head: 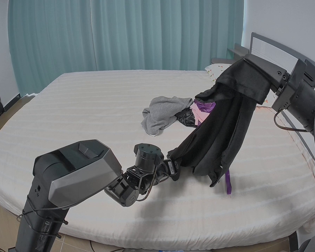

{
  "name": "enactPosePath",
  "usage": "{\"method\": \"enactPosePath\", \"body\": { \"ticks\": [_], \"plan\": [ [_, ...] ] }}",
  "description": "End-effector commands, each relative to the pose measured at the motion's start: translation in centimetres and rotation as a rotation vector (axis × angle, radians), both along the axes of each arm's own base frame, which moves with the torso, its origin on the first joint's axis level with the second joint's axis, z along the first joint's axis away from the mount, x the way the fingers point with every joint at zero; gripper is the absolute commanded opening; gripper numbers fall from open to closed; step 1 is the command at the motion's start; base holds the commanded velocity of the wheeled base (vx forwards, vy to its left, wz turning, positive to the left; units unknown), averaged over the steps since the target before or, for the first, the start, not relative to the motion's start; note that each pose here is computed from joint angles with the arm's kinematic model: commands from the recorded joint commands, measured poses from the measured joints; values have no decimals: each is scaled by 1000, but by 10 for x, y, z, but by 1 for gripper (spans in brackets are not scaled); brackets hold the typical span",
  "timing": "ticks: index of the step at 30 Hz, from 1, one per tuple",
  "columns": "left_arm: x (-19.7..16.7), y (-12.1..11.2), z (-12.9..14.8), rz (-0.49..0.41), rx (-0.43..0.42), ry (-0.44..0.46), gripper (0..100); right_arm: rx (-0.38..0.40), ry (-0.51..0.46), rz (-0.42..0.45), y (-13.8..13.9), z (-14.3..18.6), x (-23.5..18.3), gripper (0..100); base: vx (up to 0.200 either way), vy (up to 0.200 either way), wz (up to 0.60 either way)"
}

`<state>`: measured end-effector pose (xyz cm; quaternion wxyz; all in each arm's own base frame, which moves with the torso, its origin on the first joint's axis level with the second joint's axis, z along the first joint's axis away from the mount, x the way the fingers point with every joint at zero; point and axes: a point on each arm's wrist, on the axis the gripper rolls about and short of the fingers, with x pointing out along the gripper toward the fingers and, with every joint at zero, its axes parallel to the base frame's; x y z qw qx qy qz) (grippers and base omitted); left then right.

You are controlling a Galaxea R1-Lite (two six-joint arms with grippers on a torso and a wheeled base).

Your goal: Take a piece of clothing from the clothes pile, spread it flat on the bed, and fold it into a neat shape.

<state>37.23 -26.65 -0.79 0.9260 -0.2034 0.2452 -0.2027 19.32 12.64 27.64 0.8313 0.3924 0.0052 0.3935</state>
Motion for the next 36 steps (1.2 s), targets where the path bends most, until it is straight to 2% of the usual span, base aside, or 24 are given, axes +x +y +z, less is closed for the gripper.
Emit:
{"method": "enactPosePath", "body": {
  "ticks": [1, 5, 11, 14, 20, 22, 25, 27, 30, 34, 36],
  "plan": [
    [7, -1, -10, 18, 2, 2, 0, -6, 11, -25, -3, -3, 7, 0, 0, 0, 0],
    [7, 3, -11, 30, 5, 9, 0, -14, 31, -62, -9, -8, 17, 0, 0, 0, 0],
    [1, 24, 0, 70, 12, 29, 0, -42, 75, -99, -20, -21, 33, 0, 0, 0, 0],
    [-10, 43, 29, 91, -1, 26, 0, -72, 138, -128, -25, -39, 50, 0, 0, 0, 0],
    [-30, 61, 82, 124, -71, 25, 0, -131, 267, -159, -18, -80, 83, 0, 0, 0, 0],
    [-37, 69, 109, 148, -112, 39, 0, -145, 301, -171, -15, -95, 98, 0, 0, 0, 0],
    [-45, 78, 142, 178, -179, 30, 0, -117, 262, -223, -18, -97, 114, 0, 0, 0, 0],
    [-50, 85, 159, 187, -201, -2, 0, -60, 166, -297, -29, -77, 121, 0, 0, 0, 0],
    [-56, 97, 184, 201, -244, -64, 0, -19, 88, -348, -45, -55, 120, 0, 0, 0, 0],
    [-65, 104, 191, 200, -257, -76, 0, -23, 98, -355, -48, -56, 115, 0, 0, 0, 0],
    [-71, 105, 178, 202, -228, -34, 0, -68, 197, -330, -44, -87, 105, 0, 0, 0, 0]
  ]
}}
